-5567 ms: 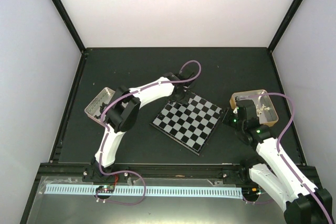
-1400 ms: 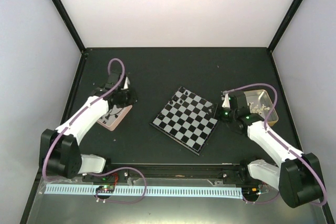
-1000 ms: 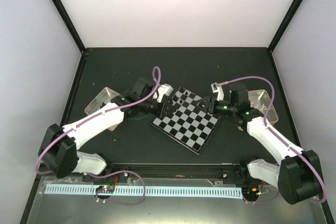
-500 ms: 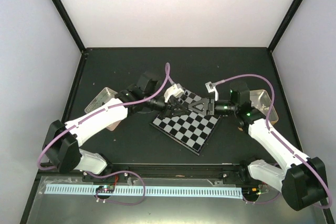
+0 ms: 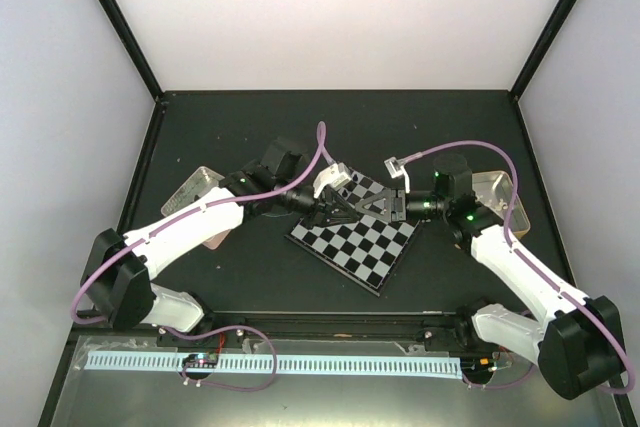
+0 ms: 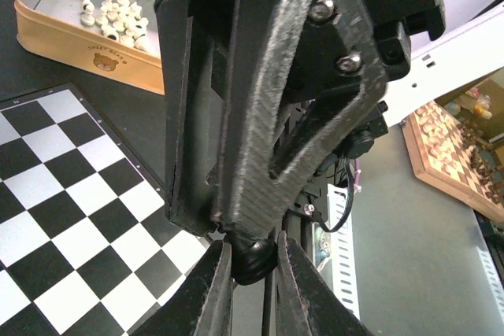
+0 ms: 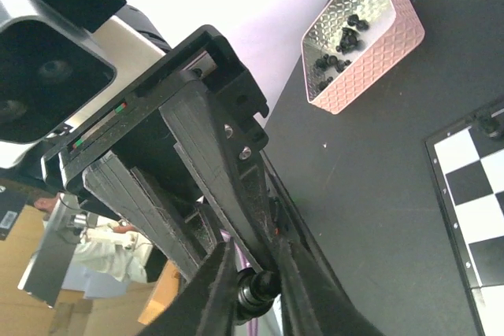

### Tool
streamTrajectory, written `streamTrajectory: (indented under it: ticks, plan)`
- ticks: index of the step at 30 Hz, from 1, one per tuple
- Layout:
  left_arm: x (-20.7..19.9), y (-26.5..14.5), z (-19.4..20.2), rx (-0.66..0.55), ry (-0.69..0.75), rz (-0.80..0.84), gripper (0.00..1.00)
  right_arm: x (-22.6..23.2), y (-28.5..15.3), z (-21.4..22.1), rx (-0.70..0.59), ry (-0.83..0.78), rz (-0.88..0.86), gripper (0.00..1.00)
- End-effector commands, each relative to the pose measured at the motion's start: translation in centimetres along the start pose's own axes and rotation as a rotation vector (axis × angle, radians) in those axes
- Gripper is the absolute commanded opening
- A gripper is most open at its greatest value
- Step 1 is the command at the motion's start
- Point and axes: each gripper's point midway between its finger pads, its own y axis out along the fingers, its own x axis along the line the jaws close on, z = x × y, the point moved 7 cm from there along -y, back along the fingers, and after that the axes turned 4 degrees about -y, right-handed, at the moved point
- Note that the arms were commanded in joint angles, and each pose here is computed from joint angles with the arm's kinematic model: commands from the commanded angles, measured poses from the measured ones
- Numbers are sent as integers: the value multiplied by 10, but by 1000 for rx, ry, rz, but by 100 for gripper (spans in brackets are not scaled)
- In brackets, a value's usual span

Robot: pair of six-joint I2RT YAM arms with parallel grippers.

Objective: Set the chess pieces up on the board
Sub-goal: Place the chess piece on the chessboard.

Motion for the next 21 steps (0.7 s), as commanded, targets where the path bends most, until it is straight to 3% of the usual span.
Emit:
streamTrajectory:
  ticks: [1, 5, 7, 13, 16, 21]
  plan:
    - [-6, 0, -13, -21, 59, 24, 7, 8, 2, -1, 14, -19, -54, 14]
    - [-4, 0, -13, -21, 55, -2, 7, 11, 2, -1, 5, -15, -81, 2]
    - [-1, 0, -14, -25, 51, -33, 9, 12, 1, -3, -4, -25, -72, 1]
    - [17, -2, -12, -16, -13, -169, 53, 0, 2, -13, -64, -93, 130, 1]
    - [28, -11, -5, -39, -50, -291, 62, -23, 2, -18, -90, -139, 372, 1]
    - [34, -46, 5, -145, -95, -504, 70, -56, 15, -24, -114, -206, 672, 1]
